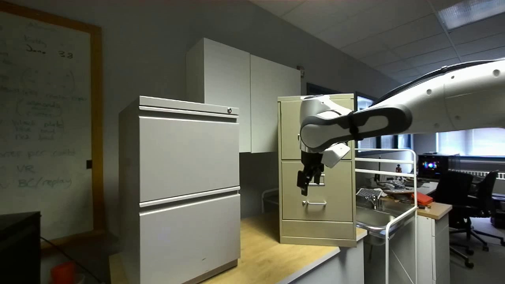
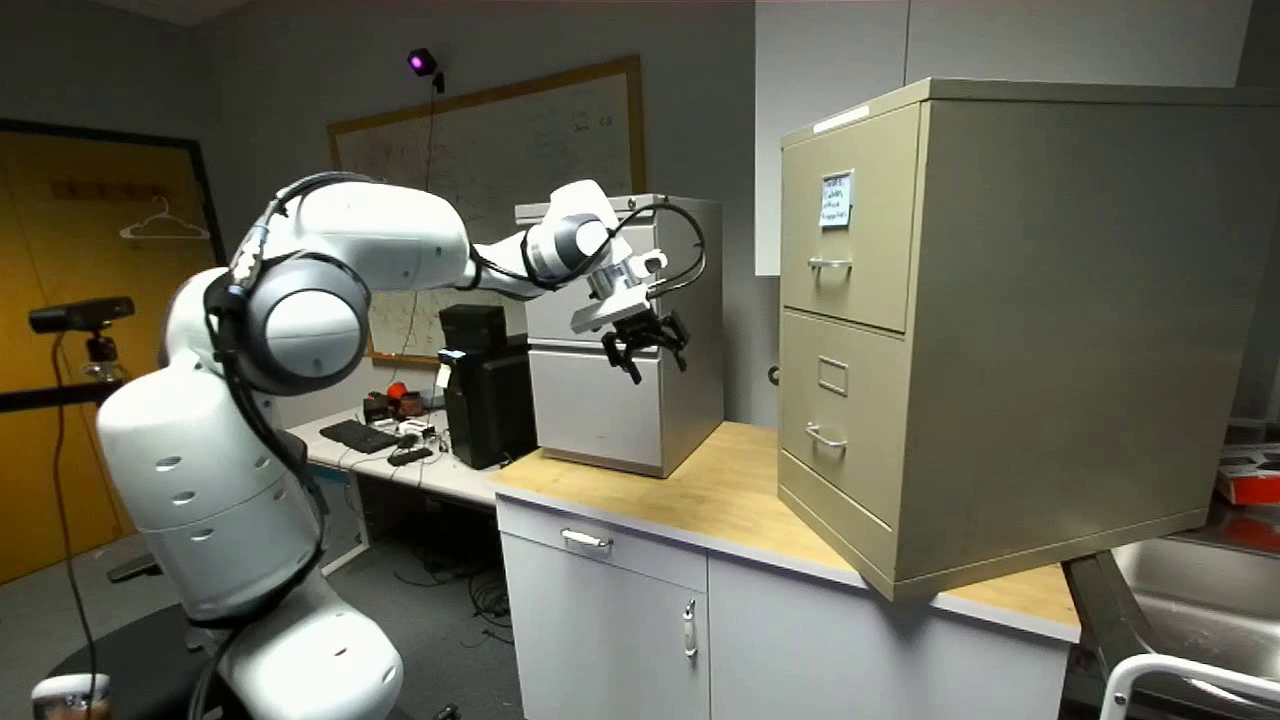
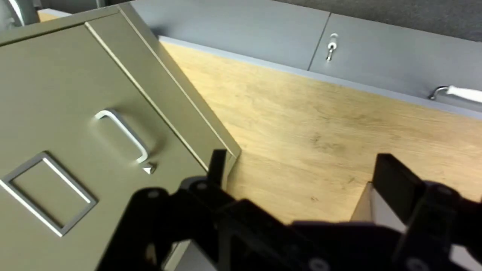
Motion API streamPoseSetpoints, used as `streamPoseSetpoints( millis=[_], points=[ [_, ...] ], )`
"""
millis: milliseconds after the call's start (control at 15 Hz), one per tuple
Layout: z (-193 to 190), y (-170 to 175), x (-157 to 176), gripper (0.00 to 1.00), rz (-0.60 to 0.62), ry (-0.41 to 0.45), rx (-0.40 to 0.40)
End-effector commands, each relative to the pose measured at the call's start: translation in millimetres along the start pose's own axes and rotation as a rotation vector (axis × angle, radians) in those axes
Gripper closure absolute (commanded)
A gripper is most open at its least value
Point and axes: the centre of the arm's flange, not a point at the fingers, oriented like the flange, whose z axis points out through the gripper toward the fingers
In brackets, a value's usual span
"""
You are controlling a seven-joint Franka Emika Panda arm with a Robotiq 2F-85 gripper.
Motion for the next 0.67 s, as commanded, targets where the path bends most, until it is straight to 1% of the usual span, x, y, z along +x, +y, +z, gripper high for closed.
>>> streamPoseSetpoints(
  millis=[0,133,200,333,600],
  points=[
    [12.1,71.5,59.5,0.00,-0.057,-0.018,-0.078],
    [26.4,103.4,74.6,0.00,-0.064,-0.026,-0.100],
    [31.6,114.7,87.6,0.00,-0.064,-0.029,-0.097],
    [44.9,133.0,100.8,0.00,-0.073,-0.028,-0.082],
    [67.3,140.7,128.7,0.00,-0.115,-0.007,-0.013]
  ],
)
